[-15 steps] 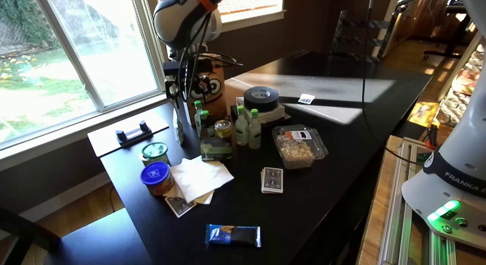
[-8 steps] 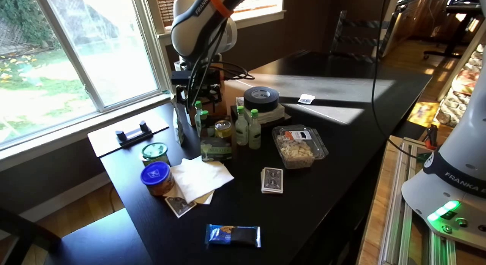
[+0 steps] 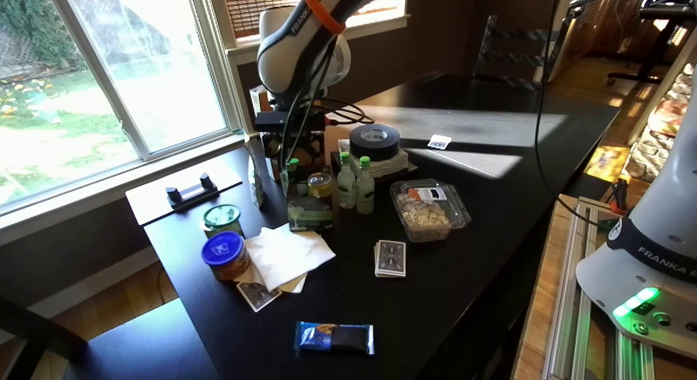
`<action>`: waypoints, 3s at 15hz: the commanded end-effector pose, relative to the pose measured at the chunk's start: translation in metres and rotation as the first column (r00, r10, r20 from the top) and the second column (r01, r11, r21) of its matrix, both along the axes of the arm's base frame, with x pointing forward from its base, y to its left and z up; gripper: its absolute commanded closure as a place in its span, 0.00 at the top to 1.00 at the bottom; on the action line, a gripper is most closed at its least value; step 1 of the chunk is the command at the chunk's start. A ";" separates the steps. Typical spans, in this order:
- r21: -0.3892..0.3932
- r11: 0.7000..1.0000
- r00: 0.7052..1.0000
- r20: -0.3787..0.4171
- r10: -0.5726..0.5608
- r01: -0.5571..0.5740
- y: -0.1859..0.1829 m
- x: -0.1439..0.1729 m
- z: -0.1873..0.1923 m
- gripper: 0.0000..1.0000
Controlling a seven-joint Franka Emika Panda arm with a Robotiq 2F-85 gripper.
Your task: Remove the two bottles from the caddy
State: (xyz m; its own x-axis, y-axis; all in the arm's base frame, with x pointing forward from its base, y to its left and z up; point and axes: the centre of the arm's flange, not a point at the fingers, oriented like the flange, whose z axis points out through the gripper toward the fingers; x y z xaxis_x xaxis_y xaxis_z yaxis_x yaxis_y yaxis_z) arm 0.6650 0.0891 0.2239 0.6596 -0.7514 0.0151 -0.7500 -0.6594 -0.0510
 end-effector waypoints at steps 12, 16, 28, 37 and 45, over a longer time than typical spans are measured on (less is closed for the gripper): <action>-0.088 0.994 0.997 0.045 0.062 -0.058 0.021 -0.015 0.030 0.07; -0.082 0.984 0.987 0.032 0.160 -0.157 0.031 -0.017 0.087 0.07; -0.094 0.935 0.933 0.083 0.350 -0.343 0.101 -0.007 0.208 0.07; -0.050 0.896 0.894 0.068 0.443 -0.441 0.102 0.063 0.113 0.07; -0.029 0.896 0.895 0.032 0.445 -0.444 0.111 0.074 0.039 0.07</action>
State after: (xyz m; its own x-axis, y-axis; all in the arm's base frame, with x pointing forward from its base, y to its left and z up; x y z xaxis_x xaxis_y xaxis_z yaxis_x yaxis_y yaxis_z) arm 0.7205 0.1948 0.2741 0.9222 -0.3830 0.0536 -0.3821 -0.9238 -0.0267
